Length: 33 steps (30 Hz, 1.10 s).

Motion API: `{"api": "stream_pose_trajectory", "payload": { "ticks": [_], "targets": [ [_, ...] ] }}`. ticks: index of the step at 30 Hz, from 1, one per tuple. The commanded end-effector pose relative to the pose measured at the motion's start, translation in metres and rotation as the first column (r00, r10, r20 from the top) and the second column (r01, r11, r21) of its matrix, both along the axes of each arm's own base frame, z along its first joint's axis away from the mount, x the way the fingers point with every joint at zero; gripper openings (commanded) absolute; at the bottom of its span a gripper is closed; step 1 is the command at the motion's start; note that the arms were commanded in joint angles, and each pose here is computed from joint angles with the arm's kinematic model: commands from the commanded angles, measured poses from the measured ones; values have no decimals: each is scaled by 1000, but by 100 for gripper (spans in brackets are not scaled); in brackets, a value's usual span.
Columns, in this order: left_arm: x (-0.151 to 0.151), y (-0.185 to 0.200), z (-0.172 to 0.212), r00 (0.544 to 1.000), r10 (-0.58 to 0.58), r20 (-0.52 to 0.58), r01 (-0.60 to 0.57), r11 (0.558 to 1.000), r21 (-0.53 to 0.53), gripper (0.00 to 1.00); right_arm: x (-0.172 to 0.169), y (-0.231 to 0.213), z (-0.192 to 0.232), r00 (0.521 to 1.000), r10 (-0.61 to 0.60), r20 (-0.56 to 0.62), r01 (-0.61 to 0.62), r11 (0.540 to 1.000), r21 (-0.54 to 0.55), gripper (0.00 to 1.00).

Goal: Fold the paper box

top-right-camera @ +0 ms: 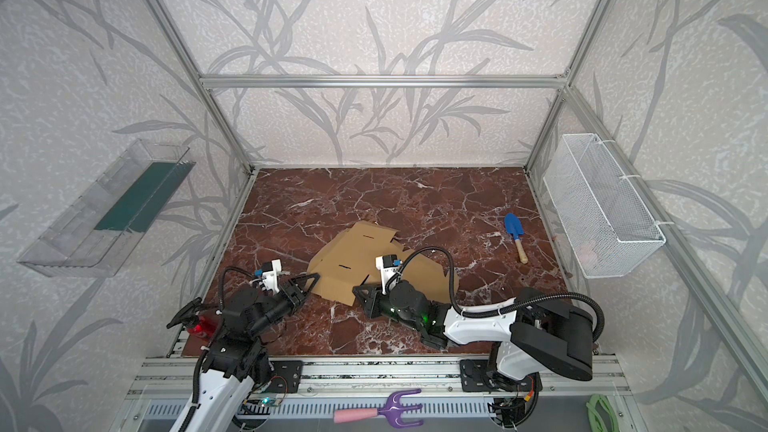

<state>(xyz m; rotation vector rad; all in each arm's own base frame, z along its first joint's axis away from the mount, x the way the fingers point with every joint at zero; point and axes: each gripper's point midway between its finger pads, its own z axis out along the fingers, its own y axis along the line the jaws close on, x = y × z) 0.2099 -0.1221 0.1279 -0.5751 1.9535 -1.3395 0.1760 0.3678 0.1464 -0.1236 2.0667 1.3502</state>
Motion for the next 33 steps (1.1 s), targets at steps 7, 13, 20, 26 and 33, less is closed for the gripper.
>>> {"api": "stream_pose_trajectory", "payload": {
  "ticks": [7, 13, 20, 26, 33],
  "targets": [
    [-2, 3, 3, 1000, 24, -6, -24, 1000, -18, 21, 3, -2, 0, 1000, -18, 7, 18, 1000, 5, 16],
    [-1, 5, 9, 999, 35, 1, -35, 999, -16, 13, 3, -5, 3, 1000, -20, 10, 20, 1000, 12, 22],
    [0, 8, 16, 998, 57, 12, -57, 998, 0, 11, 2, -17, 22, 998, -37, 51, 36, 999, 27, 57],
    [0, 22, 44, 995, 94, 28, -97, 983, 156, 7, -1, -53, 66, 978, -60, 200, 72, 996, -54, 99],
    [15, 30, 99, 997, 73, 41, -83, 926, 369, 0, 1, -126, 115, 888, -175, 424, 236, 967, -97, 99]
  ]
}}
